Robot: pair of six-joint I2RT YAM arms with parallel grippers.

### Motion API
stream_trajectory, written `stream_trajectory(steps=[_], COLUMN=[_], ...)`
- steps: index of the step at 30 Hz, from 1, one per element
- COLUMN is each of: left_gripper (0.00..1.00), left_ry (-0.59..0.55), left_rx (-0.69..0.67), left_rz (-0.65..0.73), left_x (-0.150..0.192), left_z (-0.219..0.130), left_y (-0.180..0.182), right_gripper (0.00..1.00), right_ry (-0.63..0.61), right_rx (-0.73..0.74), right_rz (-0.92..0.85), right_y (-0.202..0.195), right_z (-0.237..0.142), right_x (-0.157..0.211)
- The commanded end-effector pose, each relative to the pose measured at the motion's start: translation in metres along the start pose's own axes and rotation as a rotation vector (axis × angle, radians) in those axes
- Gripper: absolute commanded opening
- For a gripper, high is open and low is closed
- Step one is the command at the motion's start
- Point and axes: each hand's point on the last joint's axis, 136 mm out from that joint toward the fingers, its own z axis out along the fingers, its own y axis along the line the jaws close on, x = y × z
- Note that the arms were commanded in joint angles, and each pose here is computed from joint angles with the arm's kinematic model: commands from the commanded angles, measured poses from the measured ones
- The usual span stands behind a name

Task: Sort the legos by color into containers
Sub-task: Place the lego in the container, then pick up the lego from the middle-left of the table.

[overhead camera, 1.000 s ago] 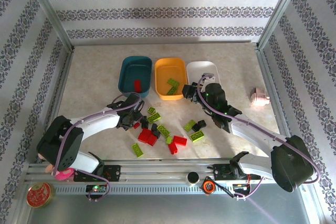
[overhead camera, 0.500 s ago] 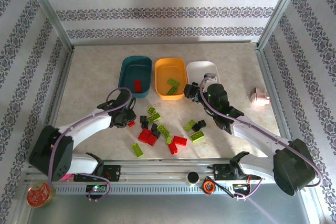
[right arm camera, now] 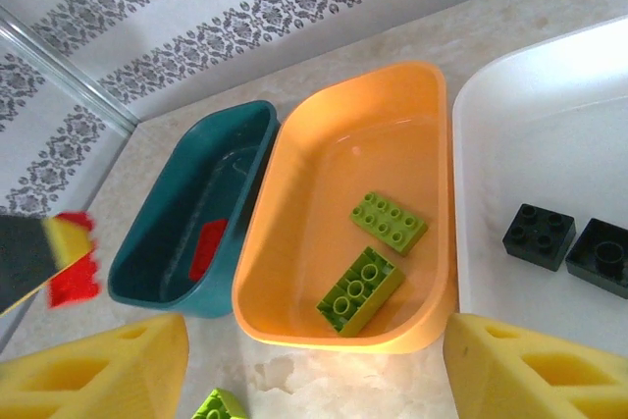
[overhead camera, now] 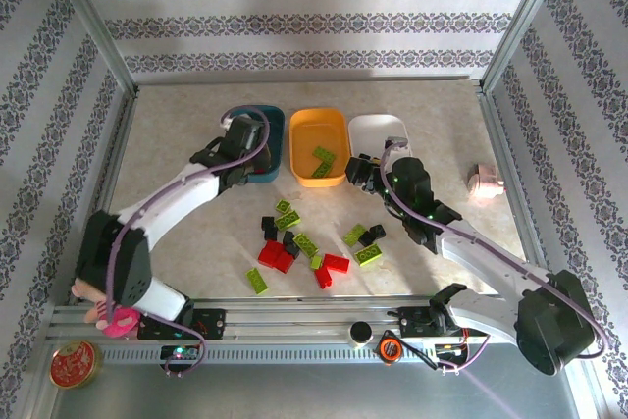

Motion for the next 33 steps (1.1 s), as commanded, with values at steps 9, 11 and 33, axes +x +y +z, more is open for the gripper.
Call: stream_trajectory(steps=[9,11,33], left_gripper=[0.54,0.65,0.79], left_ry=[0.099,0.097,0.445], left_rx=[0.012,0.045,0.267], left_rz=[0.026,0.015,0.150], left_x=[-0.018,-0.019,0.223], left_z=[0.066,0.060,-0.100], left_y=[0.007,0.002,0.026], right_gripper=[0.71,0.72,0.72], right_ry=[0.118,0.135,0.172], right_rx=[-0.013,-0.014,-0.017], right_rz=[-0.001,-0.005,-0.014], right_y=[-0.006,-0.007,-0.014], right_z=[-0.029,-0.031,-0.032], right_x=[0.039,0.043,0.060])
